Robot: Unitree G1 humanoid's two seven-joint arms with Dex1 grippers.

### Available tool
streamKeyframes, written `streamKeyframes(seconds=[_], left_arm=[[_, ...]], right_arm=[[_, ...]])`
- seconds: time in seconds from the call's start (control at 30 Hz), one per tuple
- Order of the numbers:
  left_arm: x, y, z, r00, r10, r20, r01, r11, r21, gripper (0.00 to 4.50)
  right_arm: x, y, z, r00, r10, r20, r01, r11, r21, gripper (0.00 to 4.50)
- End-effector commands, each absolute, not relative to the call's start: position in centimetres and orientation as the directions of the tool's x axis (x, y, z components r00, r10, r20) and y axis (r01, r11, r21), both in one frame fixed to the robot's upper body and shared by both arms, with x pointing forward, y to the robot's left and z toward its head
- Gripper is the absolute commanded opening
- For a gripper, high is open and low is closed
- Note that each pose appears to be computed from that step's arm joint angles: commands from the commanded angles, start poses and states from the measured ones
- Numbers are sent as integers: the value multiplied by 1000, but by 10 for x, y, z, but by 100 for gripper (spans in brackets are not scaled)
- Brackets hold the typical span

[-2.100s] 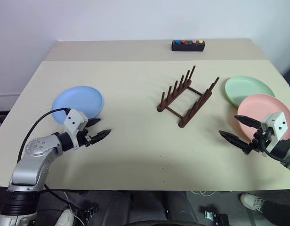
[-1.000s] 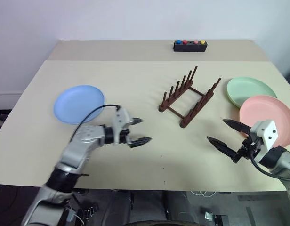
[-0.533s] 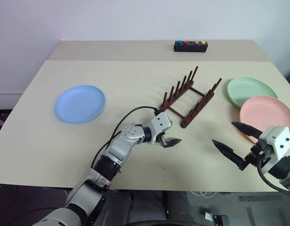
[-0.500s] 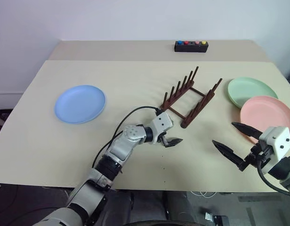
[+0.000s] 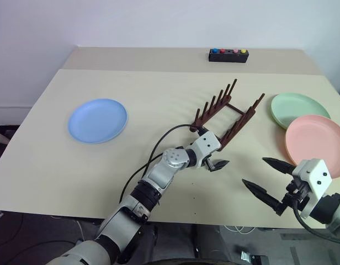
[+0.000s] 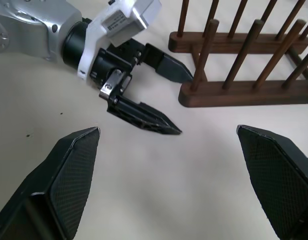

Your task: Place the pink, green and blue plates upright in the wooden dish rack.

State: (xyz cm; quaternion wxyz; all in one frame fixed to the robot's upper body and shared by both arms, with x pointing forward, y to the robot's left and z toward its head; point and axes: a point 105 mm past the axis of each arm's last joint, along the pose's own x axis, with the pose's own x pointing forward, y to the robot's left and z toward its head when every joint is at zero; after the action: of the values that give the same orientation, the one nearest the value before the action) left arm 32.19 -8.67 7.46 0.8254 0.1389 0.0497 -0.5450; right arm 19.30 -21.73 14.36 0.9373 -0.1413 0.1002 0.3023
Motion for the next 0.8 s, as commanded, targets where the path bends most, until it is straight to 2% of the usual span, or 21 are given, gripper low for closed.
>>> streamKeyframes(seconds=[0.03, 0.2, 0.27, 0.63, 0.73, 0.8], left_arm=[[321, -87, 59, 413, -867, -278, 910, 389, 142, 320], [325, -87, 60, 437, -860, -262, 899, 419, 126, 72], [326, -87, 59, 446, -856, -263, 895, 427, 128, 3], [339, -67, 64, 502, -835, -225, 865, 477, 155, 3], [340, -64, 67, 498, -841, -209, 867, 484, 117, 89], [344, -62, 69, 513, -834, -204, 858, 501, 112, 192]], right_arm=[[192, -214, 147, 795, 548, -261, -602, 766, -226, 450], [193, -215, 145, 792, 549, -266, -605, 764, -225, 450], [194, -215, 144, 791, 550, -267, -606, 763, -225, 450], [196, -214, 140, 793, 550, -260, -604, 764, -227, 450], [197, -214, 140, 796, 548, -255, -601, 766, -230, 450], [197, -214, 139, 799, 547, -252, -598, 767, -231, 450]])
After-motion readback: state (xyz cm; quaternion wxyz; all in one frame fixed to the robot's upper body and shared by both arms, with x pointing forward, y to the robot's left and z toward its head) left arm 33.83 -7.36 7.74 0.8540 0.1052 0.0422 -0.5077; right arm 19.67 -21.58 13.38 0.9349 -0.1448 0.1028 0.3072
